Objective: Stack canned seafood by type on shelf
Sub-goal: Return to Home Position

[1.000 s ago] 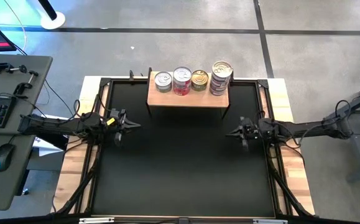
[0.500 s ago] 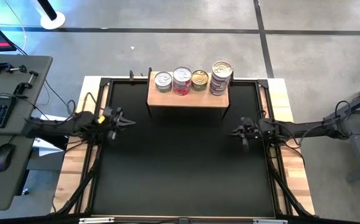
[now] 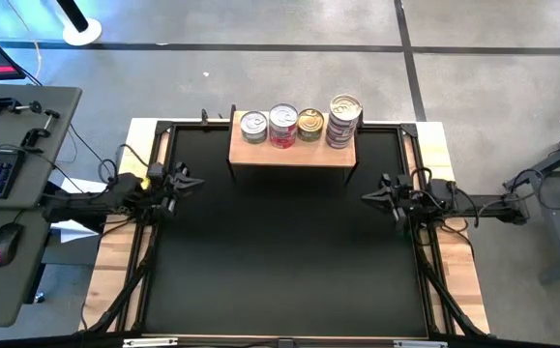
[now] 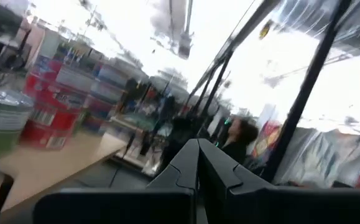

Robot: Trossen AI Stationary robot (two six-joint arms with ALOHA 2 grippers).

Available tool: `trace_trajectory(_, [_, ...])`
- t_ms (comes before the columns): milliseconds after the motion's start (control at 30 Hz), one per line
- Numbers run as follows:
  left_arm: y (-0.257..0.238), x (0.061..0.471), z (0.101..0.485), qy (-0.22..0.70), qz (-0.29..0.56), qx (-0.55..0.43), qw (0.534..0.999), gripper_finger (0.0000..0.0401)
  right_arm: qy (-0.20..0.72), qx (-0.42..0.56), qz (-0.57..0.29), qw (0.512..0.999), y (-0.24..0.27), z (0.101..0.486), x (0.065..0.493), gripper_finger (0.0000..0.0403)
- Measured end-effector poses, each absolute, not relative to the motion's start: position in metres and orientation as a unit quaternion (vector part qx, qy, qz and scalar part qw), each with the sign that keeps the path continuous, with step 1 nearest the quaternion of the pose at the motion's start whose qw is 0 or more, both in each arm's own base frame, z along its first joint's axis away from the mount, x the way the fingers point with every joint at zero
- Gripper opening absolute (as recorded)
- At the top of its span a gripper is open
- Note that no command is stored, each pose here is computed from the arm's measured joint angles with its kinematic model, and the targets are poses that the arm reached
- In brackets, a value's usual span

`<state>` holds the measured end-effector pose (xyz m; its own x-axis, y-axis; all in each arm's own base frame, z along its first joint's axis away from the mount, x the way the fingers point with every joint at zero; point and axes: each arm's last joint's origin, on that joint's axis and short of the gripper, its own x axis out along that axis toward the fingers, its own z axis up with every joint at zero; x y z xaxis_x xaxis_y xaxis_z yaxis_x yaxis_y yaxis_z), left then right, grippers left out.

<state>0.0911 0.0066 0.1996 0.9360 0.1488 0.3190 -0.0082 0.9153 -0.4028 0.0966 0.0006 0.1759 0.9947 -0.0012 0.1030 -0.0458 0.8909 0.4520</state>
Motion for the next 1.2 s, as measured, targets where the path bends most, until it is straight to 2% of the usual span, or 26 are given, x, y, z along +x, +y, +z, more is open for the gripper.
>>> trace_trajectory(367, [0.005, 0.095, 0.183, -0.101, 0.048, -0.201, 0.973, 0.0000, -0.039, 0.233, 0.005, 0.972, 0.000, 0.174, 0.097, 0.0000])
trace_trajectory(600, [0.005, 0.095, 0.184, -0.103, 0.047, -0.202, 0.973, 0.0000, -0.007, 0.233, -0.002, 0.972, 0.000, 0.167, 0.098, 0.0000])
trace_trajectory(967, [0.000, 0.095, 0.184, -0.098, 0.024, -0.204, 0.974, 0.0000, -0.006, 0.233, -0.003, 0.972, 0.000, 0.167, 0.098, 0.0000])
trace_trajectory(1100, [-0.001, 0.096, 0.178, -0.061, 0.034, -0.080, 0.994, 0.0000, -0.005, 0.233, -0.003, 0.972, 0.000, 0.167, 0.098, 0.0000])
trace_trajectory(1200, [0.000, 0.097, 0.171, -0.025, 0.034, -0.030, 0.999, 0.0000, -0.005, 0.233, -0.003, 0.972, 0.000, 0.167, 0.098, 0.0000])
